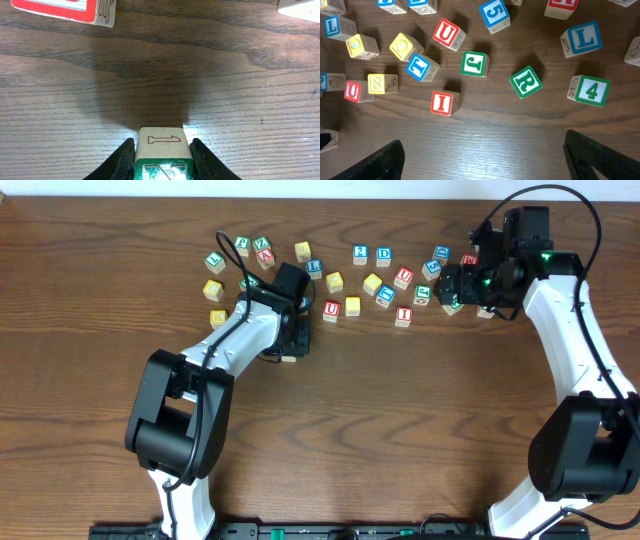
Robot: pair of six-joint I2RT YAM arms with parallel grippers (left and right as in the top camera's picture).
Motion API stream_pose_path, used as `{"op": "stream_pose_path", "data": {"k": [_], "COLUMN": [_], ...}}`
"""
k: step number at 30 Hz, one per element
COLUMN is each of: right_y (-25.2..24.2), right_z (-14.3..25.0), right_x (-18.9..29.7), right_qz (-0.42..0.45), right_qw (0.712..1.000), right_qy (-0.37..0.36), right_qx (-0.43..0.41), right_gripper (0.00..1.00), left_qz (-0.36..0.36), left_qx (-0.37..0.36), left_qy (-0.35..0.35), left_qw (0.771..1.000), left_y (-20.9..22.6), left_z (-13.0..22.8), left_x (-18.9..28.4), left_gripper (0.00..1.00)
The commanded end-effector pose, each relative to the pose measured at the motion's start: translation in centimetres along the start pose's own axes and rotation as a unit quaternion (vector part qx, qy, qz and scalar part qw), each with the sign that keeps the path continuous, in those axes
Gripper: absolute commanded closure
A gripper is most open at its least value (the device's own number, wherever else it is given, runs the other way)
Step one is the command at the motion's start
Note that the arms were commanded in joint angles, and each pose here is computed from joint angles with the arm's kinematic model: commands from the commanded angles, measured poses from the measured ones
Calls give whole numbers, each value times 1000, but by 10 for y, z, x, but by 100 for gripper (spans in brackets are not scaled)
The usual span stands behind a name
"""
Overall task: Spell out NEURIPS
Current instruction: 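Carry the green N block forward and set it down on the open table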
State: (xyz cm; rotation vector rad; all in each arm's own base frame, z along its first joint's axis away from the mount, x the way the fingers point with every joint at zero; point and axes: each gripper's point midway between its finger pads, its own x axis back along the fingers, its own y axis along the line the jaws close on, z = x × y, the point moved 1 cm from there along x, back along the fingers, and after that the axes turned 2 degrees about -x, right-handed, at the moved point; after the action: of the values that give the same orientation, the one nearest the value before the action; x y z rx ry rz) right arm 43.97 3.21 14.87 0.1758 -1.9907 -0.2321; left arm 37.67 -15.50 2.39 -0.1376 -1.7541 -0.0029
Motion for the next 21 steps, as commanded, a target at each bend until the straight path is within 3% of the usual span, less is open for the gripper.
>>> {"op": "stream_pose_path", "data": {"k": [1, 5, 9, 21], "right_y": [-3, -3, -3, -3], "right_z": [2, 2, 1, 1], "right_x": [1, 1, 1, 1], "right_qz": [2, 2, 2, 2], "right_qw": [1000, 1000, 1000, 1000], "right_qy": [1, 2, 1, 1], "right_qx": [3, 3, 2, 2], "right_gripper": [3, 3, 3, 3], "left_qz": [-10, -10, -9, 5], "left_qx": [3, 3, 4, 5], "left_qy": [9, 9, 8, -44], "left_qw": [1000, 1000, 1000, 999], "left_y": [3, 3, 3, -3], "left_z": [4, 4, 1, -33], "left_x": [-6, -6, -2, 51], "left_gripper": [65, 64, 55, 46]}}
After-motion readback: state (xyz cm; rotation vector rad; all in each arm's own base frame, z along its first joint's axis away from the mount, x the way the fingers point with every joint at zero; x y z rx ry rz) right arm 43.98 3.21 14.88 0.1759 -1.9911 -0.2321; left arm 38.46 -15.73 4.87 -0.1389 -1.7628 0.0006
